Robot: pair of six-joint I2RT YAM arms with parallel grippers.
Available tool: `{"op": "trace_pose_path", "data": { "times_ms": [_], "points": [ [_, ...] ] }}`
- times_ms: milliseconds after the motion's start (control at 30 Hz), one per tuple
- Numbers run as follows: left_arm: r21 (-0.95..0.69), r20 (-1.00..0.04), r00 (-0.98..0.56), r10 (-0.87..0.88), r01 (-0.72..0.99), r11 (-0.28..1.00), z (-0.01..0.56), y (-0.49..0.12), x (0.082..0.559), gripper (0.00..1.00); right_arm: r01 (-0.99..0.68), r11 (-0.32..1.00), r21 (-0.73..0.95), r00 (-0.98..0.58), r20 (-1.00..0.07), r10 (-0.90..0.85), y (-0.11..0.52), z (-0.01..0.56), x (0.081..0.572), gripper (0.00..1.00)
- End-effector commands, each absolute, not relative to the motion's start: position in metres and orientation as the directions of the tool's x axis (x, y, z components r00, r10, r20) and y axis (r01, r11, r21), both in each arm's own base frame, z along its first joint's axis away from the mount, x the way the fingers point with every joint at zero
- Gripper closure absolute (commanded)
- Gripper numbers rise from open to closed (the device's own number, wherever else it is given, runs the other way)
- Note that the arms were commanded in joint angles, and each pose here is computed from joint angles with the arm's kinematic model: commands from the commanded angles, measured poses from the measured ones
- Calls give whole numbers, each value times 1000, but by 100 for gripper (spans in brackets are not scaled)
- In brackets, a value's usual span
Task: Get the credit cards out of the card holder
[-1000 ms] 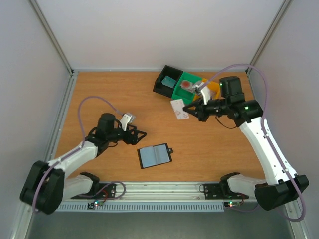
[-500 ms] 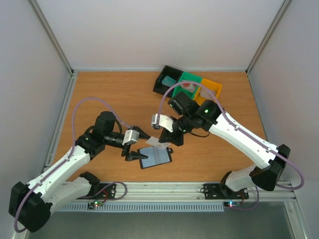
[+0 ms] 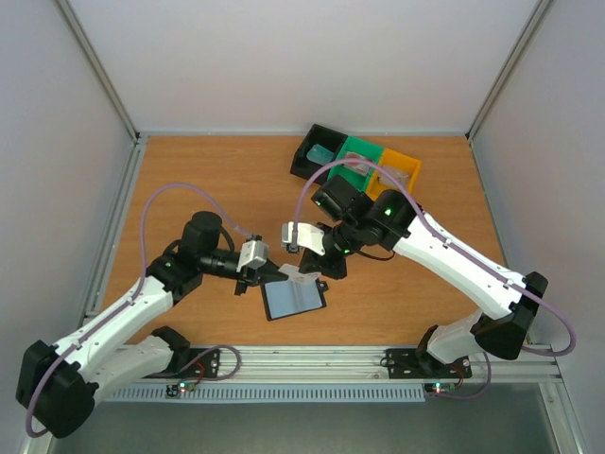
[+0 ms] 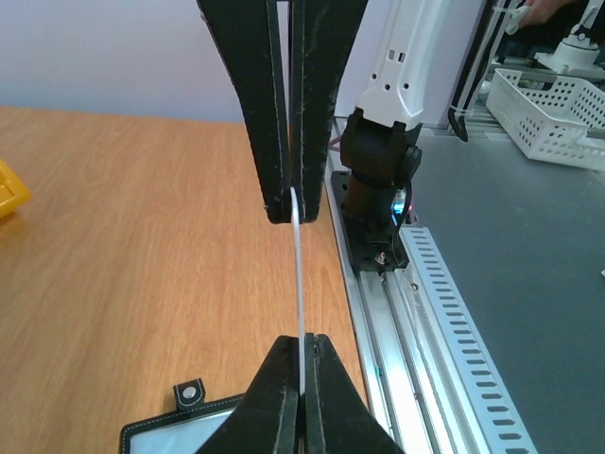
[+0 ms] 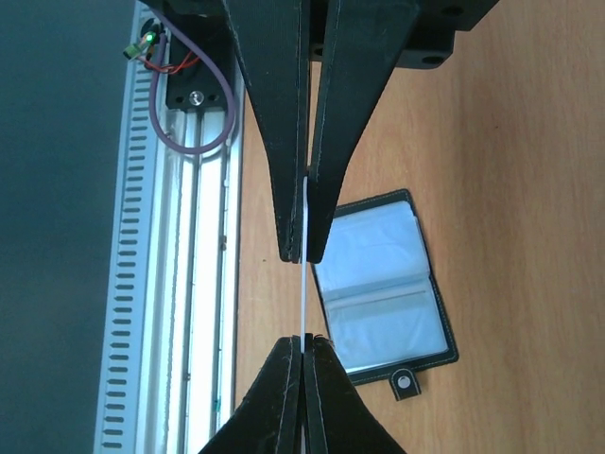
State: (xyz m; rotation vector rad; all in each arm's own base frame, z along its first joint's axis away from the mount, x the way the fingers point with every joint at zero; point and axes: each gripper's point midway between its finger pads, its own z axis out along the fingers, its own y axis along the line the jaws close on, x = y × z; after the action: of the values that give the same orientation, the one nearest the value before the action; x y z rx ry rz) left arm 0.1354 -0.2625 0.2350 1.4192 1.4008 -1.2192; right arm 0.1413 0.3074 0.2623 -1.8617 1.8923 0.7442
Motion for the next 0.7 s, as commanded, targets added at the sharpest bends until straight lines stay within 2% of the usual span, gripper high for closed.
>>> {"op": "trace_pose_path", "data": {
  "times_ms": [0, 33, 67, 167, 233, 300, 400, 533, 667],
  "points": [
    [-30, -986, -13, 169, 995, -98, 249, -267, 137, 100, -1000, -16, 12, 5, -605, -796, 308, 268, 152, 99],
    [-33, -986, -19, 167, 996, -78, 250, -267, 140, 100, -1000, -7, -9, 11, -607, -794, 308, 270, 156, 99],
    [-24, -988, -17, 155, 999, -44, 254, -268, 147, 100, -999, 12, -36, 13, -612, -791, 307, 272, 161, 95],
    [-217, -968, -231, 101, 967, 131, 261, -269, 176, 100, -963, 146, -227, 26, -617, -787, 298, 280, 196, 52],
    [-351, -930, -368, 16, 897, 267, 263, -262, 200, 100, -894, 233, -383, 89, -662, -744, 296, 303, 220, 42],
    [-465, -881, -458, -118, 795, 389, 270, -248, 228, 100, -805, 296, -514, 187, -694, -695, 292, 328, 234, 38],
    [-655, -756, -539, -371, 614, 441, 292, -224, 262, 100, -700, 268, -661, 394, -672, -627, 304, 343, 235, 36],
    [-739, -670, -544, -506, 559, 377, 322, -214, 265, 100, -574, 148, -805, 641, -554, -531, 338, 336, 224, 32],
    [-744, -654, -518, -551, 571, 346, 335, -209, 261, 100, -453, 118, -883, 735, -445, -511, 364, 327, 238, 29]
  ]
}}
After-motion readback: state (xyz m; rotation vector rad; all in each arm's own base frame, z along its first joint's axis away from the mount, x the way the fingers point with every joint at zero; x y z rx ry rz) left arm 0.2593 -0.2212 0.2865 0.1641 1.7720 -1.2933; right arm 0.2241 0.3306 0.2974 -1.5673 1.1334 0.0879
